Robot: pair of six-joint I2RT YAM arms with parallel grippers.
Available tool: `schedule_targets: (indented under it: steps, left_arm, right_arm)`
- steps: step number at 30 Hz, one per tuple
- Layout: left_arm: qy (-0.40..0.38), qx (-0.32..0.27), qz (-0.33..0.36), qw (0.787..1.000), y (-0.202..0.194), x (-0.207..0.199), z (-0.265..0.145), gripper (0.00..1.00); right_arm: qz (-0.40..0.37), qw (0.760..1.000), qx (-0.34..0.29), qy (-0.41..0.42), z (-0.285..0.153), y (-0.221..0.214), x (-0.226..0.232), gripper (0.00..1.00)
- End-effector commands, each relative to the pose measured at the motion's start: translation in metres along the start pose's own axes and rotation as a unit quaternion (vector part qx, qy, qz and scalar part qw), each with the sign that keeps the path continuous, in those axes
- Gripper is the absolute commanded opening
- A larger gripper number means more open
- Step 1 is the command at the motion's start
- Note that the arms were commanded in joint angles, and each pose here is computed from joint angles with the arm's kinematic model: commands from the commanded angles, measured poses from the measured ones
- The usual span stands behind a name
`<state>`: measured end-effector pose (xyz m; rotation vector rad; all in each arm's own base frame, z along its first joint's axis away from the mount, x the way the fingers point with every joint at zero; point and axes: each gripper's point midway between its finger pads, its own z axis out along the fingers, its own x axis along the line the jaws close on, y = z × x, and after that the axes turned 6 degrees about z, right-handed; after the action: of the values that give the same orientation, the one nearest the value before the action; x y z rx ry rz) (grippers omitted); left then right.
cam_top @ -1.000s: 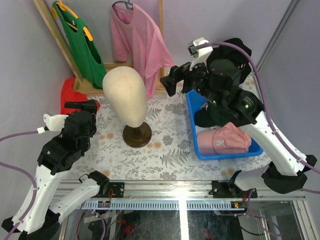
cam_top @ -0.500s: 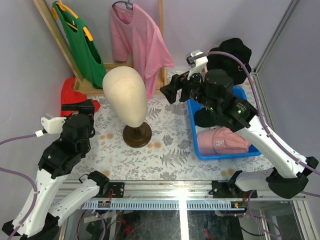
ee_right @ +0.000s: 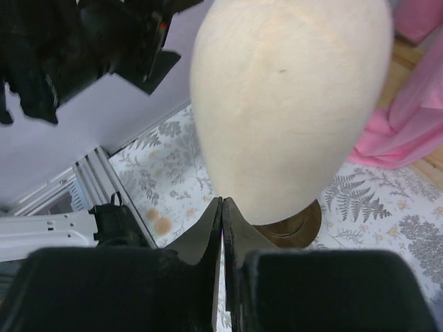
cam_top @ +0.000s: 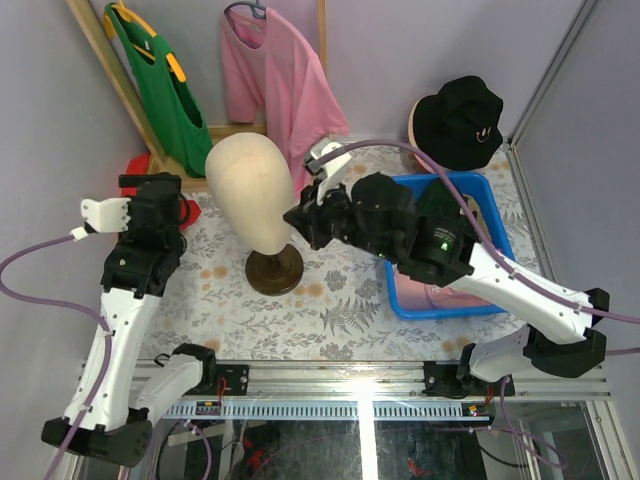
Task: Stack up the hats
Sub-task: Move the hat stand to the center of the board.
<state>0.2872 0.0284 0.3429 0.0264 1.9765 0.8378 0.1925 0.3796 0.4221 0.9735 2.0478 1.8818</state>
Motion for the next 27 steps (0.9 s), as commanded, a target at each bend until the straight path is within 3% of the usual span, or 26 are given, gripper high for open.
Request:
schedule_targets:
  steps: [1, 7, 14, 27]
  left_arm:
    - [-0.05, 0.025, -0.028, 0.998, 0.013, -0.024, 0.015, 0.85]
    - [-0.101, 0.037, -0.086, 0.991, 0.021, -0.039, 0.043, 0.87]
    - [-0.172, 0.096, -0.129, 0.972, -0.005, -0.054, 0.077, 0.87]
    - [-0.312, 0.217, -0.1, 0.92, -0.07, -0.095, 0.084, 0.86]
  right_arm:
    - [-0.002, 1.0, -0.016, 0.011, 0.002, 0.01, 0.027, 0.02]
    - [-0.021, 0.998, 0.007, 0.06, 0.032, -0.013, 0.074, 0.0]
    - [-0.024, 0.996, 0.03, 0.085, 0.069, -0.041, 0.092, 0.0]
    - [-0.039, 0.998, 0.049, 0.005, 0.098, -0.067, 0.044, 0.0]
